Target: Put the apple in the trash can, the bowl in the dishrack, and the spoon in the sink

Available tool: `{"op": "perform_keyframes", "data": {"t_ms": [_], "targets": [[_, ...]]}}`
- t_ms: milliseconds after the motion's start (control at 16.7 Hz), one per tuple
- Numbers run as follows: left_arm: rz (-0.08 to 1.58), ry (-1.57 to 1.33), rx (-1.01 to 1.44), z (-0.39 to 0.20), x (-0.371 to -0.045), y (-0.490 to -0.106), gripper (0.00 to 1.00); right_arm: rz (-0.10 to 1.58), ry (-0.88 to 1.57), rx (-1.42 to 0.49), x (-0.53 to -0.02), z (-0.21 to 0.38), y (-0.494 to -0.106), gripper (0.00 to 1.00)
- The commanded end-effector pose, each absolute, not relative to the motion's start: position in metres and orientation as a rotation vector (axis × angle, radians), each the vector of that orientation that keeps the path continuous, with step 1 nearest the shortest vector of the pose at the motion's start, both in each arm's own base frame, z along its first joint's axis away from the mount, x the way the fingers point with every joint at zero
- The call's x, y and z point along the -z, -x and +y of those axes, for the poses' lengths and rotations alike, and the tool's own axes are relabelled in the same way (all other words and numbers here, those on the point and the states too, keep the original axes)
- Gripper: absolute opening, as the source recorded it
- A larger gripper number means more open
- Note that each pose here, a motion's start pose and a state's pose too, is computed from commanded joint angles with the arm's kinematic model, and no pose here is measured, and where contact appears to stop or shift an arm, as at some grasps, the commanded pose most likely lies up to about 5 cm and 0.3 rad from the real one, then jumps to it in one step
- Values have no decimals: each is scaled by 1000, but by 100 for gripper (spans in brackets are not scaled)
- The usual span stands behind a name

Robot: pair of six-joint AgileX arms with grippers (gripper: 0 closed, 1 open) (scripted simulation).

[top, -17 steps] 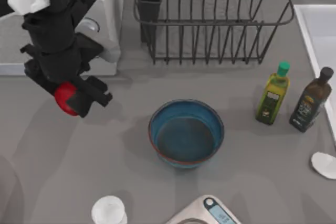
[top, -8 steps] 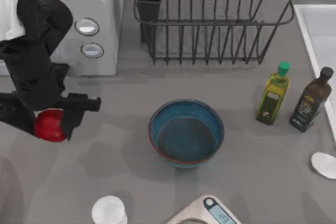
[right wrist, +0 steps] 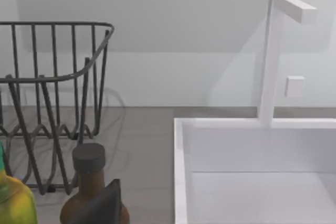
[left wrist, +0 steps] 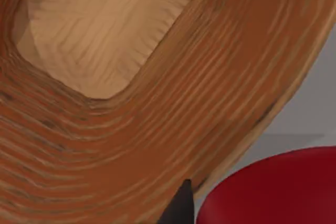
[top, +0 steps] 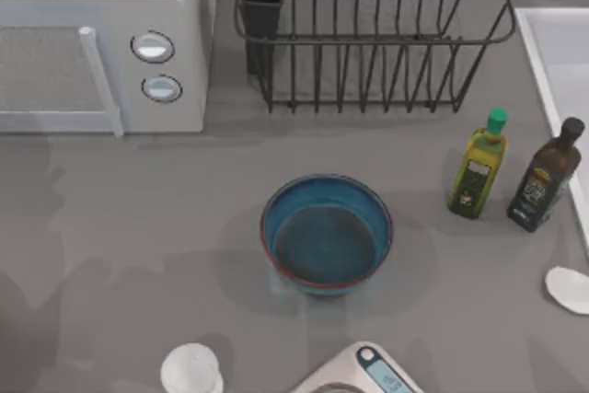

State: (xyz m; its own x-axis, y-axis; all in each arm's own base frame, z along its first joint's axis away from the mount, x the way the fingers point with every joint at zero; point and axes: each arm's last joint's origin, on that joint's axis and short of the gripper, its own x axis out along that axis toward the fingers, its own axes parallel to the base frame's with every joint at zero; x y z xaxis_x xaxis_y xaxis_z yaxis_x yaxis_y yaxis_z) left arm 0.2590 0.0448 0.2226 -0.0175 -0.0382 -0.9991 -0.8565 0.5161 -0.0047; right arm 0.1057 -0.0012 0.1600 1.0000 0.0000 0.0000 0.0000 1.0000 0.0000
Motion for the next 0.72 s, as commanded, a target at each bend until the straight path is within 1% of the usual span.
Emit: {"op": "perform_keyframes", "data": {"t_ms": [180,360,720], "targets": [[1282,1045,-973,78,-250,-227,0,0,0,0,-160,-1,-106,100],[1170,1158,-1065,91,-268,-206,0,0,0,0,-160,-1,-106,100],[1164,1164,-1071,91,-268,-205,0,0,0,0,-160,-1,-106,100]]}}
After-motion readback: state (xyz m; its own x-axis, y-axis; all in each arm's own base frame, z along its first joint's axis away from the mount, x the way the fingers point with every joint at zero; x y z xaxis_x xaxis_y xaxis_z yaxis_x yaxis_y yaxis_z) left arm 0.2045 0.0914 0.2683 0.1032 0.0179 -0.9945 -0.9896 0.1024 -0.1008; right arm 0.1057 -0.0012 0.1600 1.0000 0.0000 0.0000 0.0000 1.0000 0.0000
